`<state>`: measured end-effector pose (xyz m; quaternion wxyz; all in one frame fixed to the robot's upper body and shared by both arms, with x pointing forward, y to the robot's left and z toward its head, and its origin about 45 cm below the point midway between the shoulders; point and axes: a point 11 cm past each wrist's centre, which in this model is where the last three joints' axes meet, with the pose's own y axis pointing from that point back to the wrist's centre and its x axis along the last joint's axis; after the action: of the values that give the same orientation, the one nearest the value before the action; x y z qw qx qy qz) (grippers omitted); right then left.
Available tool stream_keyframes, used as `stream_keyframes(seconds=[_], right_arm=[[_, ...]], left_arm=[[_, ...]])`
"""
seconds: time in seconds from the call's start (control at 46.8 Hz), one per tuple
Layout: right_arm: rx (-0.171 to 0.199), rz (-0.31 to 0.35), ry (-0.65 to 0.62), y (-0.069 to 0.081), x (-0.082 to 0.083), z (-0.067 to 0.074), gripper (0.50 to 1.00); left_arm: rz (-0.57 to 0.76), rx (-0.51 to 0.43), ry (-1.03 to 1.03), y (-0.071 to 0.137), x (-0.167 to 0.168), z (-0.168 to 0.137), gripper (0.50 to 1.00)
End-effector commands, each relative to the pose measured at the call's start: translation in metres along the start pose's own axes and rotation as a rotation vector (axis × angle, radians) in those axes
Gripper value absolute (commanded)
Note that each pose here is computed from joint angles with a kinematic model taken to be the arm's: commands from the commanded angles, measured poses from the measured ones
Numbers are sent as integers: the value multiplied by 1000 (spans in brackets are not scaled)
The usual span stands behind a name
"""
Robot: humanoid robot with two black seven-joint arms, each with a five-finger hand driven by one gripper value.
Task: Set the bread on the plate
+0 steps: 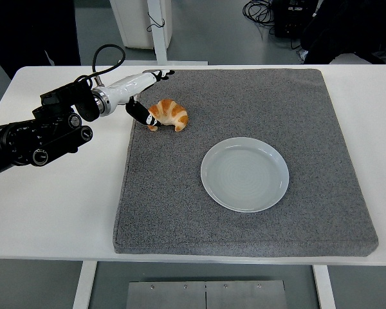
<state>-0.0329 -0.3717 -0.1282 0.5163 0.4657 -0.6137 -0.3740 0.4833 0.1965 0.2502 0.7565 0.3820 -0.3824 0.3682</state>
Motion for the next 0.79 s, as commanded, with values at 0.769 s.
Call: stream_keyframes(seconds=[0.769], right_arm=[[0,0,1,0,0,0,1000]], left_arm=[[21,-38,-49,-33,-31,9,980]])
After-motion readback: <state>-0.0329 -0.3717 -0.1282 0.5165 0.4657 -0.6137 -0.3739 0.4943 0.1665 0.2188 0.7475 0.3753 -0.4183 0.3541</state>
